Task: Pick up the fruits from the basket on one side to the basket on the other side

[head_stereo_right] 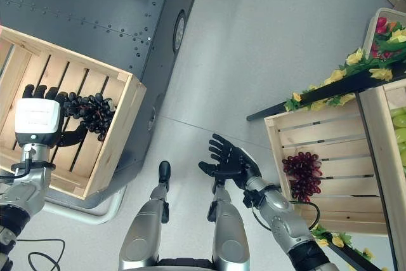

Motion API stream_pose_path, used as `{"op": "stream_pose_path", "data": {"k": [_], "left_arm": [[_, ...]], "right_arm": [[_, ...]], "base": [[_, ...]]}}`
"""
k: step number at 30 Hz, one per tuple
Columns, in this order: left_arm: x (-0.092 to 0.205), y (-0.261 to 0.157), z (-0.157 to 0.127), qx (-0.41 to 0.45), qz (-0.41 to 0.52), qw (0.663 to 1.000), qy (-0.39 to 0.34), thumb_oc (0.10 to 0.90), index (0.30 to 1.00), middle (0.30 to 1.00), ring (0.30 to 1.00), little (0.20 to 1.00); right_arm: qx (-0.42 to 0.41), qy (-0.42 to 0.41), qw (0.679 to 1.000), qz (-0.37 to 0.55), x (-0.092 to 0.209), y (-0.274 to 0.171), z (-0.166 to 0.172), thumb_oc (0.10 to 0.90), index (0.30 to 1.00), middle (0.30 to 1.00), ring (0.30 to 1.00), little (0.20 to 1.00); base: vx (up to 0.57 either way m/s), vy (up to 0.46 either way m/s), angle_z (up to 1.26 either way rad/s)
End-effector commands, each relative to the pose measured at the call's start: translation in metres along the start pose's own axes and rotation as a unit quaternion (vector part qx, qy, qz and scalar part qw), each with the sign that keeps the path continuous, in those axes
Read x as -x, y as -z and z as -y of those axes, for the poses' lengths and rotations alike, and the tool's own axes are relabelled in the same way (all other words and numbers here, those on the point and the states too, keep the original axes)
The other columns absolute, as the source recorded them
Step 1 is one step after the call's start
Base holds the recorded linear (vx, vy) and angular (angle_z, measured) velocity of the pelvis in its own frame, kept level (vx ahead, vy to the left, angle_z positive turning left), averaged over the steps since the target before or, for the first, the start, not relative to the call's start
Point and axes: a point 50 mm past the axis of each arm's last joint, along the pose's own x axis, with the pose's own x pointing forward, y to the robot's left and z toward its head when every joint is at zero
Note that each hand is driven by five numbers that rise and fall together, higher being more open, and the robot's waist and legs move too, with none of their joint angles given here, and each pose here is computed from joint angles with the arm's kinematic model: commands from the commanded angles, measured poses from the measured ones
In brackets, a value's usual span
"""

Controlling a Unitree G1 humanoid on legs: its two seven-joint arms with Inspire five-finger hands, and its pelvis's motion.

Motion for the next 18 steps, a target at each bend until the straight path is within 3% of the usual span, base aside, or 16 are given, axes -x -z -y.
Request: {"op": "stream_pose_path", "data": {"k": [1,18], "left_arm": [[-0.022,0.027,-0.021,-0.065,-0.042,0.996,-0.048,0.8,0.9,0.9,0.9,0.9],[-0.052,0.029,-0.035,-0.112,-0.06,0.992,-0.008,0.8,0.9,0.9,0.9,0.9]], "right_arm": [[0.032,-0.025,0.998,0.052,0.005,-0.029,-0.002,0.8,0.9,0.9,0.9,0.9],[0.038,-0.016,0.997,0.068,-0.004,-0.043,0.0,0.8,0.9,0.9,0.9,0.9]], "base": [[0.0,0.0,0.0],[0.0,0.015,0.0]]}}
